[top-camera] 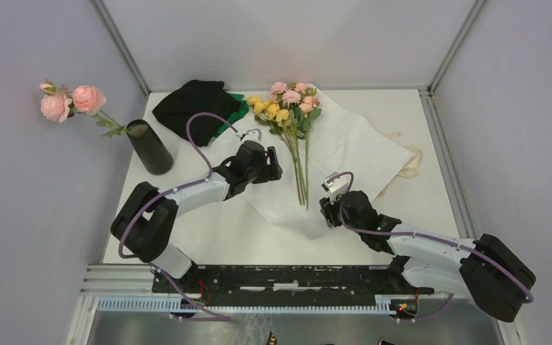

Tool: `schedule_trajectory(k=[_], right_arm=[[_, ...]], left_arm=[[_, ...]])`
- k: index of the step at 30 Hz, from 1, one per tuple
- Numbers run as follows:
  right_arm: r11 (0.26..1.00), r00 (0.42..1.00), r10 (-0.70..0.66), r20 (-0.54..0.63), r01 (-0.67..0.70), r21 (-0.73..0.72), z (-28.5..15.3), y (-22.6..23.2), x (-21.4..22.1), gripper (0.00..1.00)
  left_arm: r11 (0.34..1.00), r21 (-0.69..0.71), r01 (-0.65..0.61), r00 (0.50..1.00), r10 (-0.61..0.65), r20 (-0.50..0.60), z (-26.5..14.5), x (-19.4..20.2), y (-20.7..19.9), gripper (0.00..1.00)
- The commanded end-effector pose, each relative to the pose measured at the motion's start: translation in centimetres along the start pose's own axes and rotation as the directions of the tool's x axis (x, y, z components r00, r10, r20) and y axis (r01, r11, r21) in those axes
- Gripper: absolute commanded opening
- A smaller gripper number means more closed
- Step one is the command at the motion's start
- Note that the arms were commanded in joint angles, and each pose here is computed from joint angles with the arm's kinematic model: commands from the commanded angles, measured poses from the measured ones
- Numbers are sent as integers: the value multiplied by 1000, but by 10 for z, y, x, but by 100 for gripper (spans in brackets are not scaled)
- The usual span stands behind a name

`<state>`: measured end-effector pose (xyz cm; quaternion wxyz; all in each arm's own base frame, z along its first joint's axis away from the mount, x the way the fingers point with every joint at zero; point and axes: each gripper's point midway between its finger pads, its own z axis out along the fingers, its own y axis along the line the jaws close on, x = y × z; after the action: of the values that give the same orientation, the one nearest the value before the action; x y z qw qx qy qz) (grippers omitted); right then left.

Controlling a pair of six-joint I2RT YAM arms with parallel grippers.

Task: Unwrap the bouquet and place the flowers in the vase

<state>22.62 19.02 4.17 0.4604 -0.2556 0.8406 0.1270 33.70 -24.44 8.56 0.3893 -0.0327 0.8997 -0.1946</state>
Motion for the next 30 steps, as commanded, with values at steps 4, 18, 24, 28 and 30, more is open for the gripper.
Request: schedule_trajectory(k=[4,18,24,28,30], right_arm=[[999,999,13,47,-15,47,-8,-5,-18,50],[971,993,107,54,-116,208,65,-34,-151,61],[967,983,182,14,-181,179,109,-39,-165,57],[962,977,211,-2,-207,179,129,-45,-165,52],[958,973,230,-2,-226,176,136,-50,-164,49]], left_arm=[[974,207,87,996,-91,8,11,-9,-46,82],[950,160,268,957,-282,72,-4,-7,-25,100],[949,99,301,927,-315,204,-26,-12,-1,100],[953,95,287,921,-302,246,-37,-21,2,99],[955,92,282,921,-296,255,-40,-24,3,99]])
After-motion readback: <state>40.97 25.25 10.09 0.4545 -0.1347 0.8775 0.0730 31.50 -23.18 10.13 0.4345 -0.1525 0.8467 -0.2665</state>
